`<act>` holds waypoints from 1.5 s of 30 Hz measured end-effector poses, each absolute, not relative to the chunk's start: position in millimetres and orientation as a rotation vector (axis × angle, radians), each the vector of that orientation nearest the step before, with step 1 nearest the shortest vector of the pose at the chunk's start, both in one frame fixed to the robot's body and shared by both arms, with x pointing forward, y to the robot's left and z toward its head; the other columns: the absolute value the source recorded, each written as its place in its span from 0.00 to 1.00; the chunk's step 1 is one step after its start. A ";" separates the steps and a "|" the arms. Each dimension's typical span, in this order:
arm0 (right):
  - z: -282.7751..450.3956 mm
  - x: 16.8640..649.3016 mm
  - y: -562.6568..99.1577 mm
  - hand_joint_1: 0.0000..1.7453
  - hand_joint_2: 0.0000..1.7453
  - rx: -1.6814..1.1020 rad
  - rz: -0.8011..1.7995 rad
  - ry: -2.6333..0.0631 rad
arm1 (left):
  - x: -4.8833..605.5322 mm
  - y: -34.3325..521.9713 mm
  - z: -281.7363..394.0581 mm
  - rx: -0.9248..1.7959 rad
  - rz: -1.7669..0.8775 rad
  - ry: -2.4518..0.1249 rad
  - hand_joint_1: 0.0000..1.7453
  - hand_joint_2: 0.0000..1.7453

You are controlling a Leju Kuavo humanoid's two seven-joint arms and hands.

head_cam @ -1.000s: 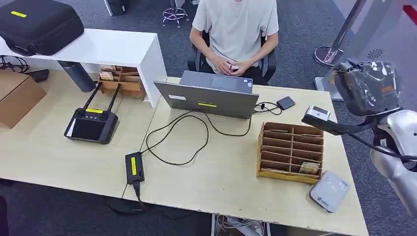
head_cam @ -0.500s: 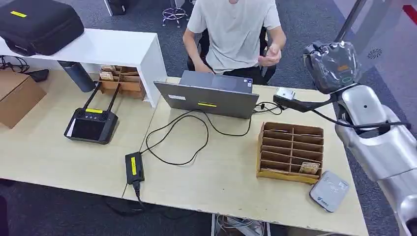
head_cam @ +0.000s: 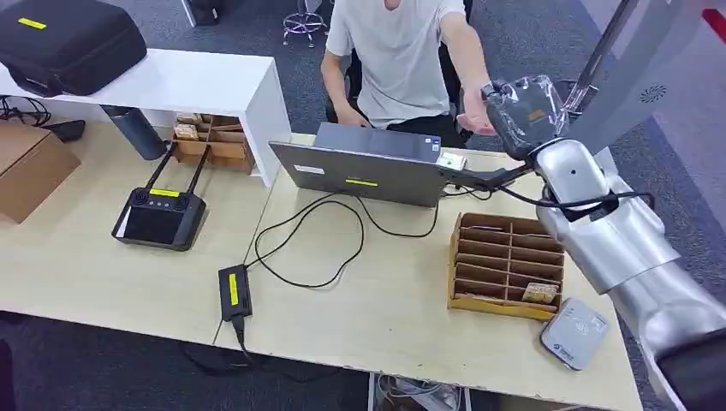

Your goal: Pass the card to the sensor for recognition and then transmit it.

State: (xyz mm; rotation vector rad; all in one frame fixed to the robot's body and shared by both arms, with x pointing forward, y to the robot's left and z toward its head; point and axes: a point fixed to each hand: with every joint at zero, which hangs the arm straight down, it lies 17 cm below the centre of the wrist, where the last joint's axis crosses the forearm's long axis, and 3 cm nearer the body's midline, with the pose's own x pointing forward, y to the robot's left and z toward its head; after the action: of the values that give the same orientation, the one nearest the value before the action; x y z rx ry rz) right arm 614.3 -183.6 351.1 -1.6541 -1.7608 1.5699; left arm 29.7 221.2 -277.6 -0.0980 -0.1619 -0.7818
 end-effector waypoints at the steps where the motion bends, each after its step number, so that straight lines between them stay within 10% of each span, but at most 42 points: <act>1: 349.7 615.2 -180.3 1.00 1.00 -1.648 1.570 -1.761 | 29.9 221.4 -277.7 -0.097 -0.787 -0.161 0.00 1.00; 7: 342.5 617.8 -162.6 1.00 1.00 -1.613 1.587 -1.764 | 30.7 222.4 -277.7 -0.095 -0.824 -0.158 0.00 1.00; 8: 341.3 617.8 -161.1 0.00 1.00 -1.610 1.591 -1.764 | 30.5 222.4 -277.7 -0.095 -0.829 -0.157 0.00 1.00; 45: 358.4 598.1 -156.1 0.00 1.00 -1.384 1.624 -1.776 | 25.8 219.9 -277.5 -0.104 -0.808 -0.156 0.00 1.00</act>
State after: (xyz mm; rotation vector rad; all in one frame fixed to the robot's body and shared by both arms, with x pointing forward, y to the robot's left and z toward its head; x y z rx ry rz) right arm 598.1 -156.1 358.4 -1.3840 -1.7756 1.6240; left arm 25.8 219.9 -277.5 -0.1043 -0.1556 -0.8080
